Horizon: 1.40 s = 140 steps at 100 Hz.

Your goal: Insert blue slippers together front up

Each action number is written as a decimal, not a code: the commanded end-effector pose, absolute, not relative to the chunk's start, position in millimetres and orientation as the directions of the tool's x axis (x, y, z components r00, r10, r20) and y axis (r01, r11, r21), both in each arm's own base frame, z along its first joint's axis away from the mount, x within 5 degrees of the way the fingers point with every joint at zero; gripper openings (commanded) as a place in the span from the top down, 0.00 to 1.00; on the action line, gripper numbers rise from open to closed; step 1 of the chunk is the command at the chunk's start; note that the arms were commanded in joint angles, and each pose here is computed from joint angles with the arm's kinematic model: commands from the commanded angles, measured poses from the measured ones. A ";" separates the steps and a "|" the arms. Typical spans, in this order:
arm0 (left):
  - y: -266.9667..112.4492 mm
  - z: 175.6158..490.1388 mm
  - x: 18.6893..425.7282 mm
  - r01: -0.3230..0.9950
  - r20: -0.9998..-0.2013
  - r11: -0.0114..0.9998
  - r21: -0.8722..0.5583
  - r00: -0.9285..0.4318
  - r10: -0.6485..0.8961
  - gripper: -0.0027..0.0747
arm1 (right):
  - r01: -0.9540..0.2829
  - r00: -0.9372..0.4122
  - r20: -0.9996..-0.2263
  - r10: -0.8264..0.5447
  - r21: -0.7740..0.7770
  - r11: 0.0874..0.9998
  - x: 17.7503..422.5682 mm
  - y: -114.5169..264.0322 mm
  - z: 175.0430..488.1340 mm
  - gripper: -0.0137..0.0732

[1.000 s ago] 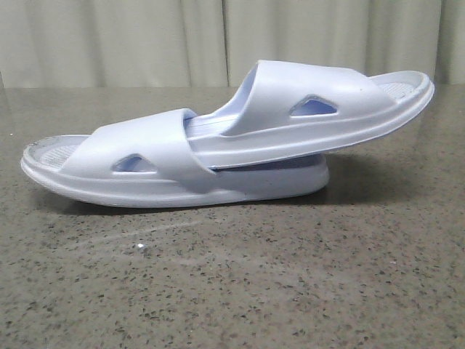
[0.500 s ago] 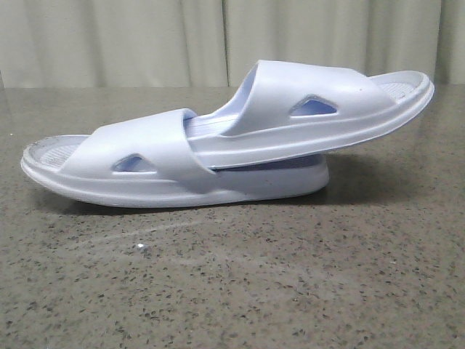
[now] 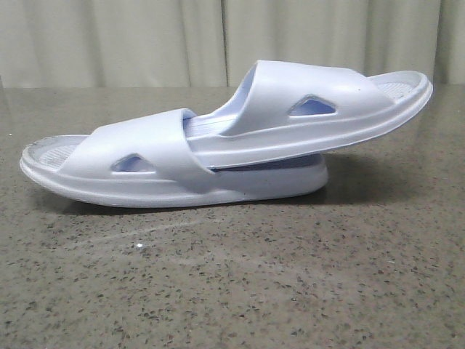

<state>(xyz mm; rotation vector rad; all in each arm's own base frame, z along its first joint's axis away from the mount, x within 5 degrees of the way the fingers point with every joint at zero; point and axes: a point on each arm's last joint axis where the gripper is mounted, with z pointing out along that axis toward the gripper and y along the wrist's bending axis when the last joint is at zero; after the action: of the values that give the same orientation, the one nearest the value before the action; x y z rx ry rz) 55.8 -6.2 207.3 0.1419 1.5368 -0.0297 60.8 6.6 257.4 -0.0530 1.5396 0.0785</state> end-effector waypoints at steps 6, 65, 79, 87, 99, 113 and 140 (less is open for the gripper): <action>-5.9 213.3 53.2 0.104 -0.990 0.993 0.053 0.135 0.038 0.94 | -0.042 0.100 -0.995 0.021 0.017 0.999 62.2 2.6 263.8 0.97; -5.9 213.3 53.2 0.104 -0.990 0.993 0.053 0.135 0.038 0.94 | -0.039 0.151 -0.988 0.031 0.025 0.999 52.9 1.9 218.4 0.97; -5.9 213.3 53.2 0.104 -0.990 0.993 0.053 0.135 0.038 0.94 | -0.042 0.112 -0.992 0.062 0.057 0.997 54.9 2.0 206.8 0.97; -5.9 213.3 53.2 0.104 -0.990 0.993 0.053 0.135 0.038 0.94 | -0.042 0.104 -0.992 0.066 0.062 0.997 55.0 1.9 206.0 0.97; -5.9 213.3 53.2 0.104 -0.990 0.993 0.053 0.135 0.038 0.94 | -0.042 0.106 -0.992 0.069 0.065 0.997 55.0 1.9 206.2 0.97; -5.9 213.3 53.2 0.104 -0.990 0.993 0.053 0.135 0.038 0.94 | -0.042 0.106 -0.992 0.069 0.065 0.997 55.0 1.9 206.2 0.97; -5.9 213.3 53.2 0.104 -0.990 0.993 0.053 0.135 0.038 0.94 | -0.042 0.106 -0.992 0.069 0.065 0.997 55.0 1.9 206.2 0.97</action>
<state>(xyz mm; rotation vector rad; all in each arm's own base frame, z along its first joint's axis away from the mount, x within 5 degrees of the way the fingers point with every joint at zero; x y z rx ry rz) 55.8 -6.2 207.8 0.1415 1.5318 -0.0298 56.1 2.0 205.4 0.0316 1.5374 0.0892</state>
